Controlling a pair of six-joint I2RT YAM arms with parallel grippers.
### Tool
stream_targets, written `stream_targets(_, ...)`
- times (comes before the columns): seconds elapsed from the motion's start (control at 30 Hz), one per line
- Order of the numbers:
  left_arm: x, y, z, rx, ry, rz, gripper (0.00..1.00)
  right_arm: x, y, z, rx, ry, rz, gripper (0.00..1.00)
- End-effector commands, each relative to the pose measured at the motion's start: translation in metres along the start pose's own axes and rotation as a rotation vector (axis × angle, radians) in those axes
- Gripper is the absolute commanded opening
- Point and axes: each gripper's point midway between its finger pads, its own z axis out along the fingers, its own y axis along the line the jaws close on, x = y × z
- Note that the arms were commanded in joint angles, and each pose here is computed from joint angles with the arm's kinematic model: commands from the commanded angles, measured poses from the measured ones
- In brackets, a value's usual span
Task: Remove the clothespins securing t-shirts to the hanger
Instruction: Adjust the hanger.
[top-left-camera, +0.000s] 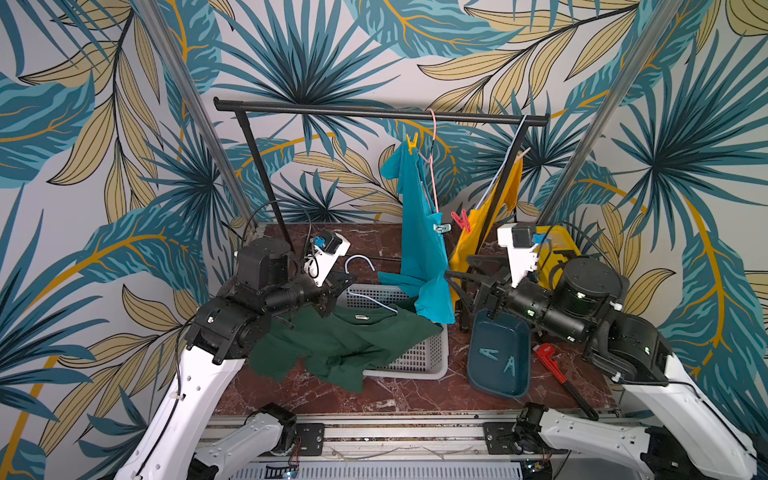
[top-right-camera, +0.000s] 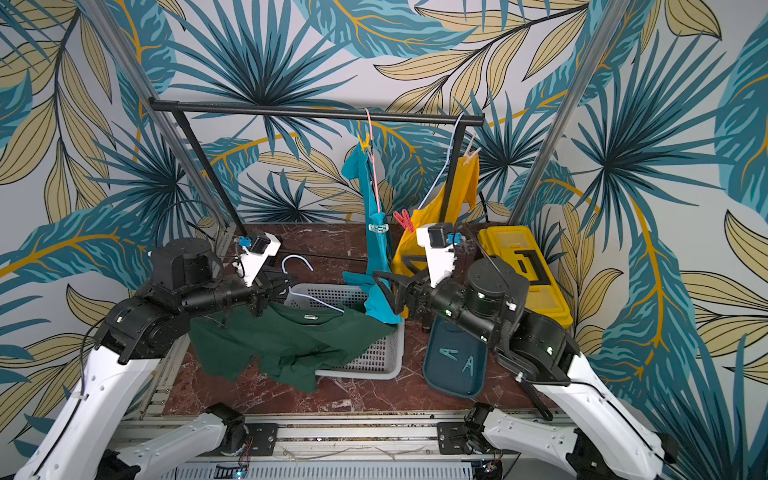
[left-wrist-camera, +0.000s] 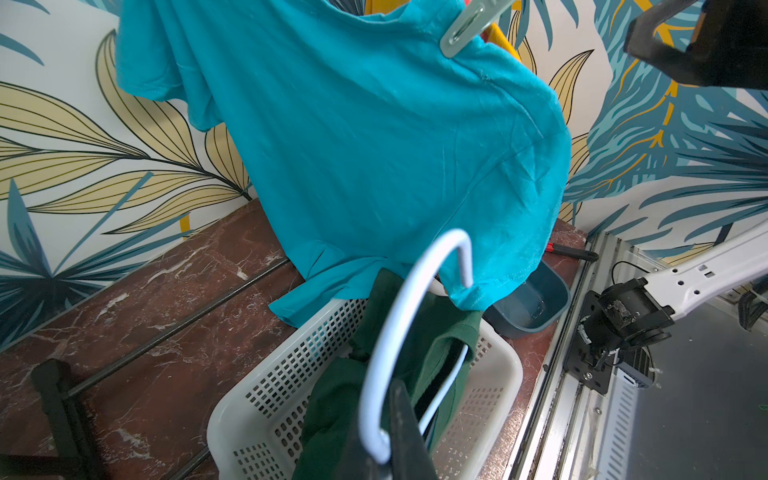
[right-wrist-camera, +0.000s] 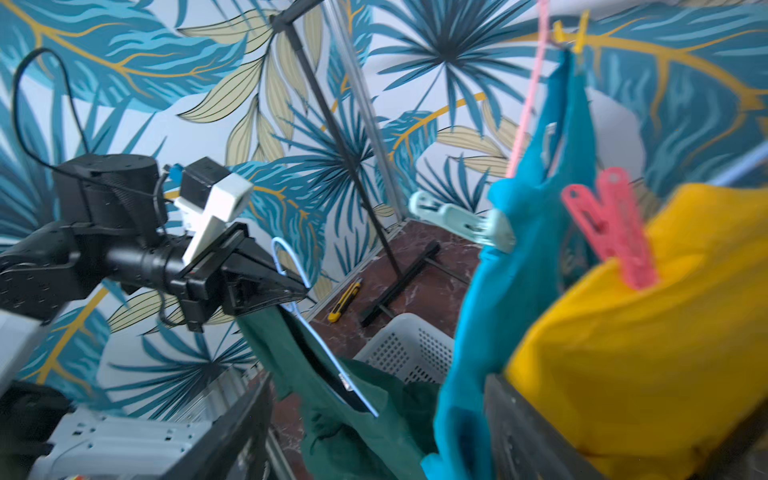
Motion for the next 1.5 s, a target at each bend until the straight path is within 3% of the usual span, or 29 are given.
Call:
stream_targets(0.0,-0.023,-0.005,-0.010,0.011,-0.076,0.030,0.00,0.019,0.045,0.029,-0.253,0.089,0.001,0.80)
stream_targets(0.2,-0.026,-0.006,-0.014,0.003,-0.088,0.048,0.00,0.056,0.070,0.067,-0.355,0.202,-0.054,0.79)
stream_targets(0.4,-0.030,-0.011,-0.013,0.042,-0.093,0.043,0.00,0.090,0.050,0.097,-0.250,0.278,-0.124,0.79)
stream_targets(0.63,-0.032,-0.017,-0.014,0.071,-0.099,0.045,0.00,0.100,0.029,0.119,-0.148,0.277,-0.222,0.79)
stream_targets(0.87,-0.040,-0.023,-0.017,0.103,-0.115,0.043,0.00,0.102,0.038,0.139,-0.205,0.280,-0.286,0.73)
stream_targets(1.27,-0.038,-0.031,-0.006,0.192,-0.091,0.021,0.00,0.101,0.063,0.154,-0.351,0.245,-0.361,0.33)
stream_targets(1.33,-0.040,-0.028,-0.006,0.172,-0.093,0.029,0.00,0.104,0.061,0.156,-0.348,0.252,-0.381,0.20)
stream_targets(1.47,-0.044,-0.024,-0.003,0.159,-0.094,0.025,0.00,0.112,0.060,0.157,-0.360,0.270,-0.392,0.03)
